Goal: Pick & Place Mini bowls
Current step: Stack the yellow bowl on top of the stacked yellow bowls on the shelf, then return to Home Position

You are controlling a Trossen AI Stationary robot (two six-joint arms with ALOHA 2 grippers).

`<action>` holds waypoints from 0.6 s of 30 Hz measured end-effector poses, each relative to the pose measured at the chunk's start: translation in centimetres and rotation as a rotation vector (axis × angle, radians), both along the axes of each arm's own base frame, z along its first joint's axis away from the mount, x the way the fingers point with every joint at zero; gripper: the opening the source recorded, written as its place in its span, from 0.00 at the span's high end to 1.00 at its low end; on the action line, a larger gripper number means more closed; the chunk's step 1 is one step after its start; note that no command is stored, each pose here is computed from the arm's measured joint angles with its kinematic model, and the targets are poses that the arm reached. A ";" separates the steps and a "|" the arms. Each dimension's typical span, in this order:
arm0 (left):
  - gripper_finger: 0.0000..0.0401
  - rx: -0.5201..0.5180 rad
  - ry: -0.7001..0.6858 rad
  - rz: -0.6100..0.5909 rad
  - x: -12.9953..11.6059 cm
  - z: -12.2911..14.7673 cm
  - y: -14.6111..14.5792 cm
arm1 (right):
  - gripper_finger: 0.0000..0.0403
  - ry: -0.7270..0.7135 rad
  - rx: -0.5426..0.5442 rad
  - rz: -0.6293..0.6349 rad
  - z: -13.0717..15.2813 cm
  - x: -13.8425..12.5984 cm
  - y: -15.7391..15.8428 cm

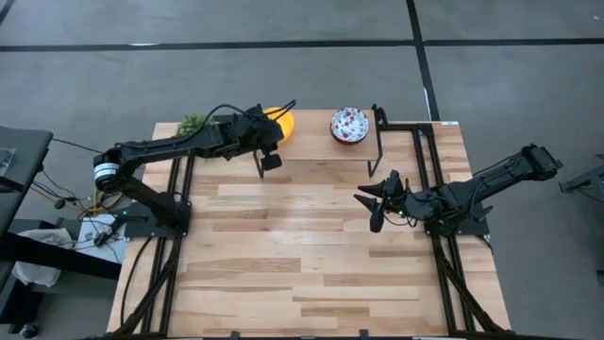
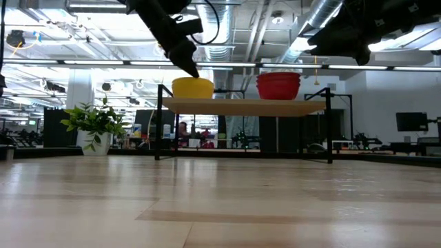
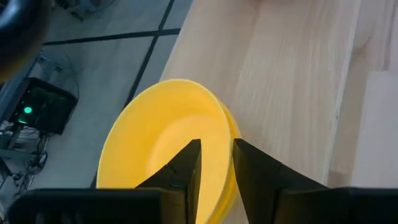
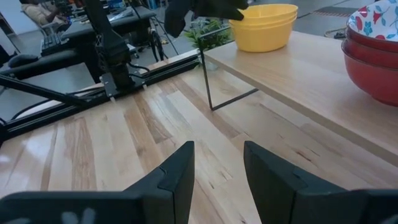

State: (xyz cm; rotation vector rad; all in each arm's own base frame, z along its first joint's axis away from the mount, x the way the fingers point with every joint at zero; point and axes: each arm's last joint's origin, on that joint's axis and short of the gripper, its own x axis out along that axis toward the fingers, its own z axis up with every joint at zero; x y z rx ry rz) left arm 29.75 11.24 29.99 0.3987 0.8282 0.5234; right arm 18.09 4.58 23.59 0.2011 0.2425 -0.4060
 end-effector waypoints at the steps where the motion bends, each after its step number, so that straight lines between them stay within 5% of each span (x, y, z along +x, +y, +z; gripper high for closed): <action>1: 0.77 0.000 0.000 0.004 0.0 -0.1 0.0 | 0.68 0.000 0.000 0.000 0.0 0.0 0.0; 18: 0.77 0.018 -0.160 -0.055 0.2 2.2 -2.8 | 0.68 0.005 -0.003 0.003 0.0 0.0 0.0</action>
